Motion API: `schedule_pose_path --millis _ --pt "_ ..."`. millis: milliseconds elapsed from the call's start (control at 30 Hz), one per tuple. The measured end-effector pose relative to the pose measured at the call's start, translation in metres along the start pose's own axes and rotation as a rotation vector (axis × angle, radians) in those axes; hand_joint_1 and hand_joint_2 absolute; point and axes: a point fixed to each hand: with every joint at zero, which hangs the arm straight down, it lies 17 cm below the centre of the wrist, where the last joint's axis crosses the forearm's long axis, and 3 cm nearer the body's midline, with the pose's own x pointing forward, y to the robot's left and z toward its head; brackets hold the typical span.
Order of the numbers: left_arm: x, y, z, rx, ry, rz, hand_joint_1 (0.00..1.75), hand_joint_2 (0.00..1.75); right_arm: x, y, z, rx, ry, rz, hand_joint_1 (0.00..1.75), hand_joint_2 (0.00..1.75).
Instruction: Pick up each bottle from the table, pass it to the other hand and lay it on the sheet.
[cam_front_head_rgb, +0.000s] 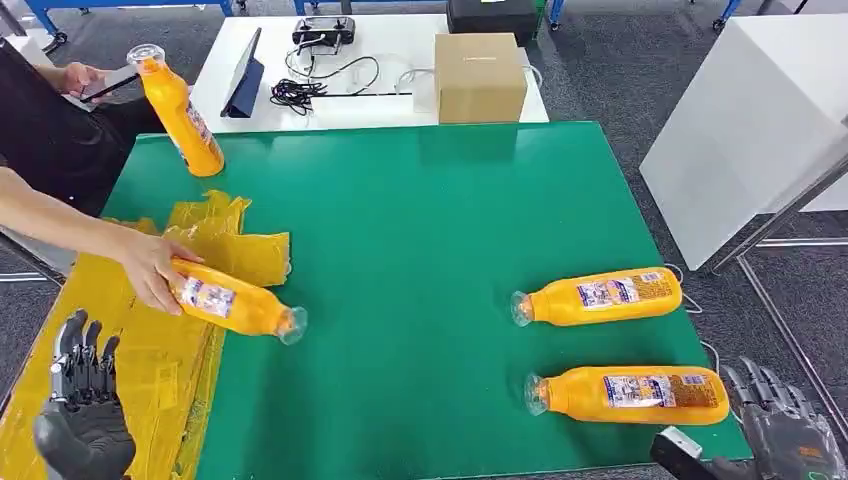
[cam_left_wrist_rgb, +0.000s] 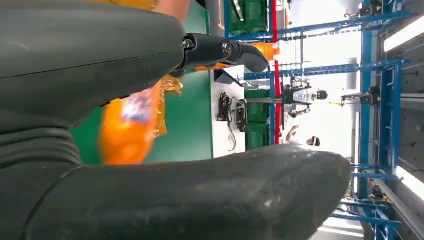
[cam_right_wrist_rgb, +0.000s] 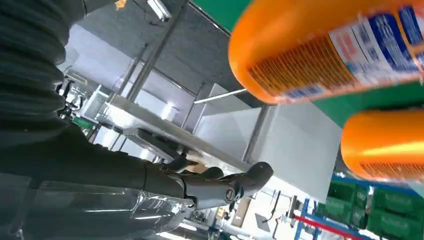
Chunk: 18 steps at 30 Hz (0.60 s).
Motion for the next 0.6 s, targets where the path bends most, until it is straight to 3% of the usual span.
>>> schedule_pose_path --millis 600 --pt "0.0 -0.001 -0.001 -0.009 0.006 0.023 0.0 0.0 0.033 0.005 -0.029 -0.015 -0.039 -0.015 0.0 1.75"
